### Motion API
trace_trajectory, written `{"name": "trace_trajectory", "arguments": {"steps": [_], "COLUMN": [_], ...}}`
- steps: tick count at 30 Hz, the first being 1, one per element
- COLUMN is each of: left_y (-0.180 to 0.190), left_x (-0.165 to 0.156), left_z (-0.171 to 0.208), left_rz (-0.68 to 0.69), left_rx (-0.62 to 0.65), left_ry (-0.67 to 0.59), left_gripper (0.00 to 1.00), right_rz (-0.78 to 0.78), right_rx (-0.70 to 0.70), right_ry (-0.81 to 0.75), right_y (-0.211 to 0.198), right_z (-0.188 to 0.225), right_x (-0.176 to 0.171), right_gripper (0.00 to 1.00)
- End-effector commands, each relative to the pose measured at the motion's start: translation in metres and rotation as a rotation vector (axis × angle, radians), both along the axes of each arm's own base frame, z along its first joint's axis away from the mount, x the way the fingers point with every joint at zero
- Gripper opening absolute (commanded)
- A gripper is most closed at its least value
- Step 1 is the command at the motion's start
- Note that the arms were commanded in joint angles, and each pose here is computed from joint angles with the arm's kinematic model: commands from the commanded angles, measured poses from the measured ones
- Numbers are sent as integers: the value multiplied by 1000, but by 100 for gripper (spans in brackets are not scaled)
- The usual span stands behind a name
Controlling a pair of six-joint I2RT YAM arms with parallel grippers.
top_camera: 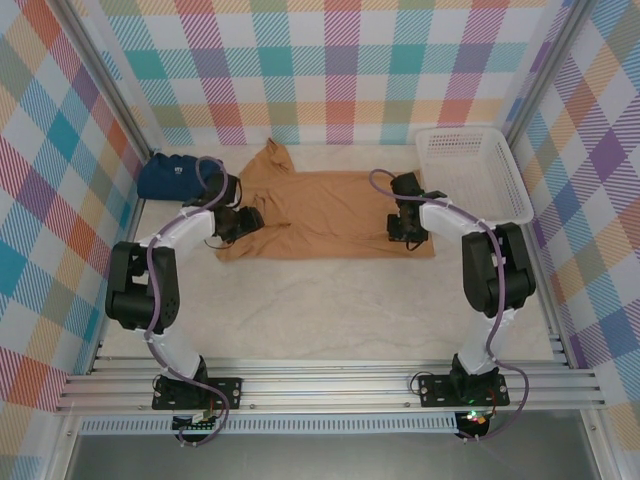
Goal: Fold the inside-out t-shirt
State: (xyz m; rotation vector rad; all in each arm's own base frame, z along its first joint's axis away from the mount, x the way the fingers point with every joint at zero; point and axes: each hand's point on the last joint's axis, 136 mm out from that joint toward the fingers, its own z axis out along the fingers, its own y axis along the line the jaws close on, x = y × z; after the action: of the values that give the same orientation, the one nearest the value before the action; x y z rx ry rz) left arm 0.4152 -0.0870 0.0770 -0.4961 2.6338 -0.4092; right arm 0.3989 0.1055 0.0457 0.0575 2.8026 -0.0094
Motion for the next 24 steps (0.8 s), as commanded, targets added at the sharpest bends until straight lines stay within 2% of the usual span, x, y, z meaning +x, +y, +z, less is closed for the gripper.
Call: {"name": "trace_trajectory", "arguments": {"steps": [1,6,19,22,24], "left_y": [-1,20,47,46,42], "left_x": [9,-5,-133,-140,-133], "left_z": [-18,-44,-77,-70,-58], "left_rz": [2,29,74,85,82], "left_rx": [-11,98,152,134,110], "left_ry": [-7,50,197,180,140], "left_gripper": [57,57,57,57,57], "right_rz": [-7,-9,-60,-61,-59], "right_rx": [-112,-190,-241,-247,-205], "right_ry": [80,145,289,272,240], "right_y": [-26,-40,-63,-65,-58], "right_z": [-15,-29,-38,-29,-19], "right_x": [-11,-24,-99,-99,-93], "right_gripper": [32,32,32,33,33]}}
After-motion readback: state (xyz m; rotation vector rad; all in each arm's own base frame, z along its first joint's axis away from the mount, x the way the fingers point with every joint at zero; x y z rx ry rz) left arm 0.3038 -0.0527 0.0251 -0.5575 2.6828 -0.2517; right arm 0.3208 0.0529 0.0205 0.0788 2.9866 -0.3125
